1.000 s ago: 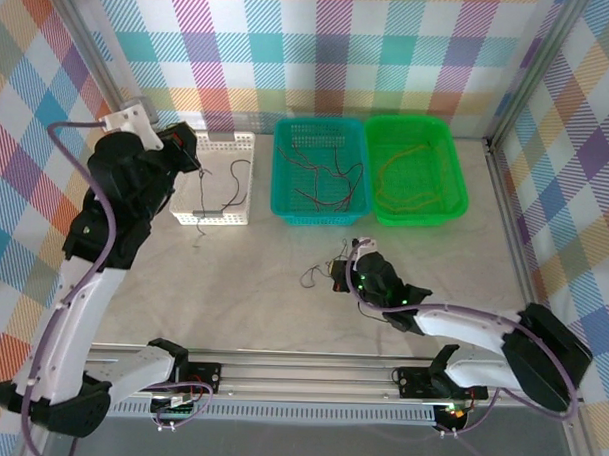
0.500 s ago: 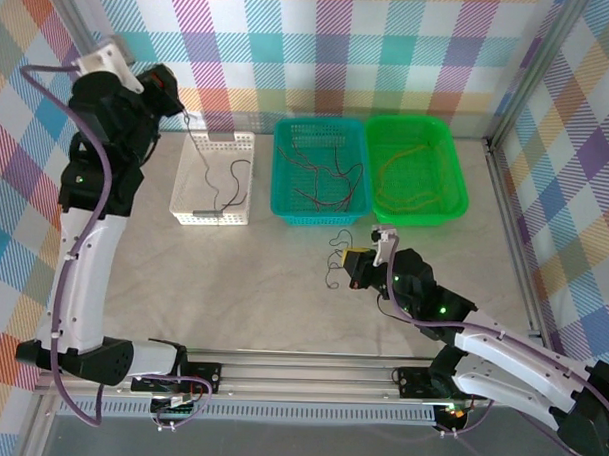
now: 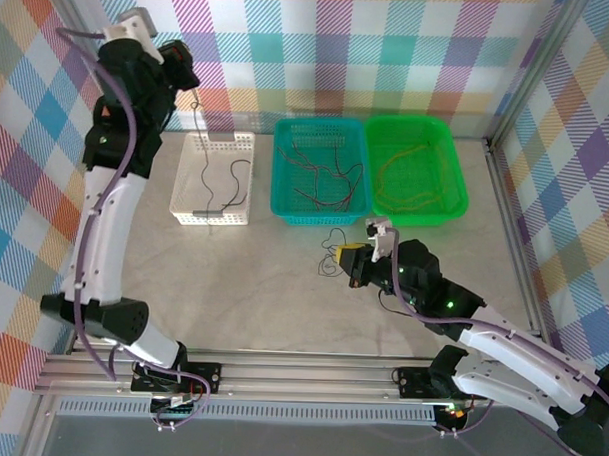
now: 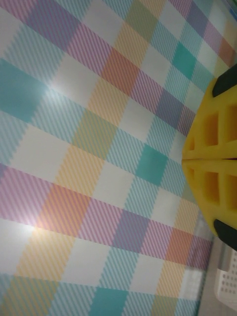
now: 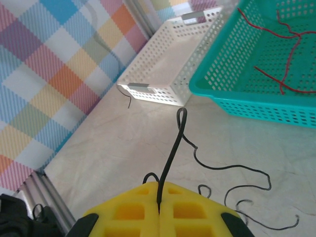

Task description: Untangle the cables

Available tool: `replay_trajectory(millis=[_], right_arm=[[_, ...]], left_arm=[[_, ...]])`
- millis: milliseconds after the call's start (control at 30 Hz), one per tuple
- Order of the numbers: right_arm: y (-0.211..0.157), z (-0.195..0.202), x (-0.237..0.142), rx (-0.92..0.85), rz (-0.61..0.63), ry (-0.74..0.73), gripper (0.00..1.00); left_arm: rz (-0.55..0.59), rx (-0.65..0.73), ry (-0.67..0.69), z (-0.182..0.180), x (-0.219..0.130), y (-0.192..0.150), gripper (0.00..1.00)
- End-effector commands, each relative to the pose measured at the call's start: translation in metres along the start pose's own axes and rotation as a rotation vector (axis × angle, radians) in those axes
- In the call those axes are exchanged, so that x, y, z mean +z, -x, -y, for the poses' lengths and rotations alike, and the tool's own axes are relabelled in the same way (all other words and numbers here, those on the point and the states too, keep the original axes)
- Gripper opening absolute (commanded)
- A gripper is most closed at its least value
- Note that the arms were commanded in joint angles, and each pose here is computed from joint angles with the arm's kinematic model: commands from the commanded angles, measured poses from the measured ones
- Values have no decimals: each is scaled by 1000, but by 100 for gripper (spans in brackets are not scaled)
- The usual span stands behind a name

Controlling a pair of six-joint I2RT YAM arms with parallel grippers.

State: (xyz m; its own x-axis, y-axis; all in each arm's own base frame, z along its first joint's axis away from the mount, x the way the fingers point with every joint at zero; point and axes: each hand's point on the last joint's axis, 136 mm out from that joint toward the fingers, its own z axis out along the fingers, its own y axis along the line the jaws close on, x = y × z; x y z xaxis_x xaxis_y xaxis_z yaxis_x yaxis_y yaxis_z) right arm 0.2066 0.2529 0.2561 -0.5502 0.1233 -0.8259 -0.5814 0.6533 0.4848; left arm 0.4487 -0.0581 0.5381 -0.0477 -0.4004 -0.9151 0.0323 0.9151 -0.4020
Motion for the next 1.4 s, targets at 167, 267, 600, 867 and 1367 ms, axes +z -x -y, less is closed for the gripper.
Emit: replay_trajectory(millis=[167,267,600,867,1367], right_arm=[[25,-46,-15,-77,-18,157,0],[28,-53,-18,-92,-18,181,0],[36,-65,-17,-106,-17,222,0],[37,-69,-17,-99,-19,245,0],[54,-83,-15,-138,-8,267,0]], left_arm=[[-32,14,15,-17,55,-24,0],[-7,-2,7,-17,55,-12,0],[106,-20,-70,6,18,41,0],[85,-7,-51,0,35,28,0],[-64,-42,69,-55,74,-79,0]])
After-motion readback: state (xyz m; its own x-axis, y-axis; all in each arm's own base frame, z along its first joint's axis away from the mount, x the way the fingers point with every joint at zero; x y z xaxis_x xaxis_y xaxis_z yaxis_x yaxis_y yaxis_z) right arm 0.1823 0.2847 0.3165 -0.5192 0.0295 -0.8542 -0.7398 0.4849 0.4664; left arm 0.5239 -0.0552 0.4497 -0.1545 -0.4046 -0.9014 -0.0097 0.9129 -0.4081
